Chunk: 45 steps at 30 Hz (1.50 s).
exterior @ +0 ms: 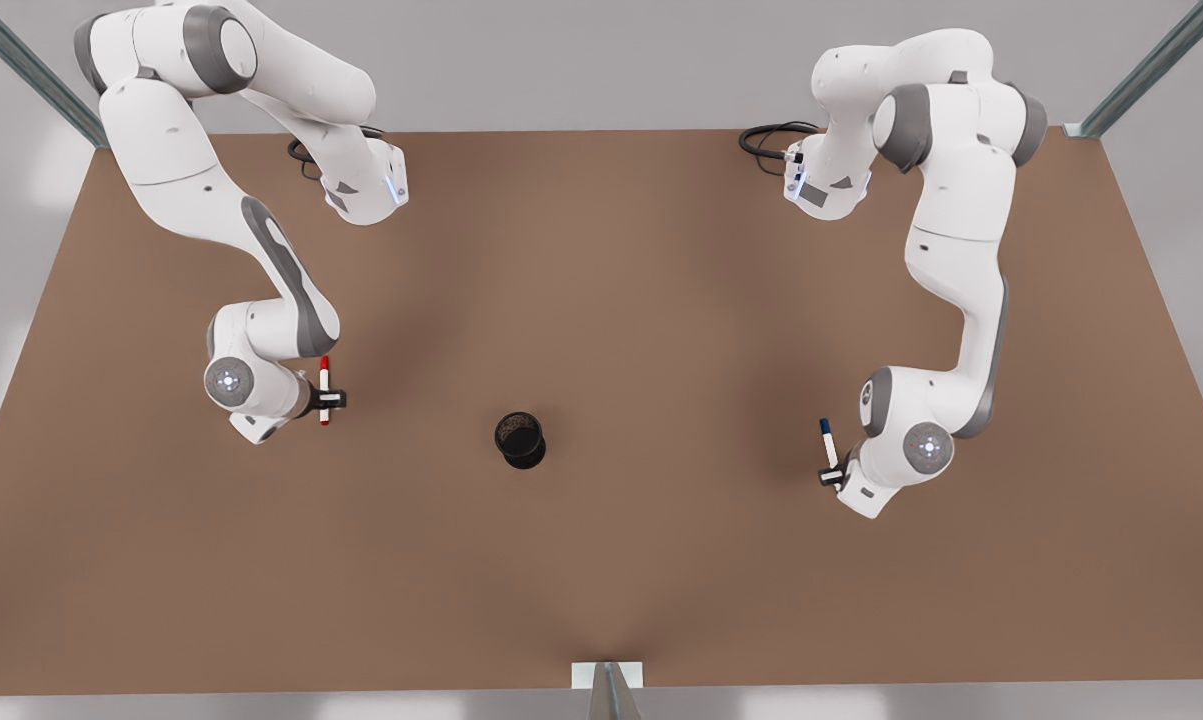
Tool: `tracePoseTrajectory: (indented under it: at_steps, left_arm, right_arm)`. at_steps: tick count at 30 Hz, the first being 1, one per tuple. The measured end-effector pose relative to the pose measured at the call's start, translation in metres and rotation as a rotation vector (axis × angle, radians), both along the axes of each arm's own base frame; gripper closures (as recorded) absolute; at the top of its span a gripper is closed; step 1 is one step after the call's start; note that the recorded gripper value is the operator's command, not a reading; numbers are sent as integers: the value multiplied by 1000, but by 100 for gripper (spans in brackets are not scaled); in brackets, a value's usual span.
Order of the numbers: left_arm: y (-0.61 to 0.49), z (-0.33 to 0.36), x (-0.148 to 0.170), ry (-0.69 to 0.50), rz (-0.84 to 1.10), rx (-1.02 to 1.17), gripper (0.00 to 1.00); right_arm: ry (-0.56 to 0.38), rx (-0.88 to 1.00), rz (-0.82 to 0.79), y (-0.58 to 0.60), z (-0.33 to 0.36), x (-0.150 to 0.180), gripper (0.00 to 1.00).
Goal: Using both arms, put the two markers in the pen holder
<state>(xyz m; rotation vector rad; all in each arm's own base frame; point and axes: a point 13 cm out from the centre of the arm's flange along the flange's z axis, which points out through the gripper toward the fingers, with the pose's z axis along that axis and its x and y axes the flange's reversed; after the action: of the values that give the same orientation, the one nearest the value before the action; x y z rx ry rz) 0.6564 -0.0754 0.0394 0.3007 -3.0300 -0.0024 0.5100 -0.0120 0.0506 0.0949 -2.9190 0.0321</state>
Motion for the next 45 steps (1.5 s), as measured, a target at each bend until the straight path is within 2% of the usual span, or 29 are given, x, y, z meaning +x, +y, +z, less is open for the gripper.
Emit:
tracePoseTrajectory:
  at_steps: [2, 6, 8, 11, 14, 17, 21, 24, 25, 28, 32, 36, 40, 45]
  left_arm:
    - [-1, -2, 0, 1, 2, 1, 51]
    - [-1, -3, 1, 1, 7, 1, 65]
    - [-1, -3, 1, 0, 9, 3, 71]
    - [0, -3, 1, 0, 12, 5, 74]
    - [0, -4, 1, 0, 16, 9, 79]
    - [-3, 2, 4, -10, 17, 11, 79]
    - [-27, 69, 31, -89, 0, -15, 79]
    - [-87, 157, 52, -163, -64, -79, 79]
    - [-118, 185, 50, -174, -101, -111, 79]
    - [-228, 240, 16, -162, -229, -227, 79]
    - [-351, 278, -31, -173, -363, -400, 79]
    - [-465, 264, -50, -328, -469, -547, 79]
    - [-536, 275, -41, -595, -518, -648, 79]
    - [-561, 308, -15, -876, -537, -702, 79]
  right_arm:
    - [0, 1, 3, 0, -2, 0, 36]
    - [3, 4, 6, 1, -7, -1, 38]
    - [4, 6, 7, 1, -8, -2, 43]
    - [5, 7, 6, 0, -9, -3, 51]
    - [6, 8, 7, 0, -9, -3, 55]
    - [8, 9, 7, -1, -11, -4, 55]
    - [12, 10, 8, 0, -13, -5, 55]
    - [13, 11, 9, 0, -13, -6, 62]
    - [13, 11, 10, 0, -13, -6, 62]
    - [13, 12, 12, 0, -13, -6, 66]
    - [13, 14, 9, -3, -13, -6, 68]
    - [14, 16, 12, -3, -14, -6, 68]
    - [14, 17, 15, -3, -14, -6, 68]
    - [15, 18, 19, -2, -14, -7, 68]
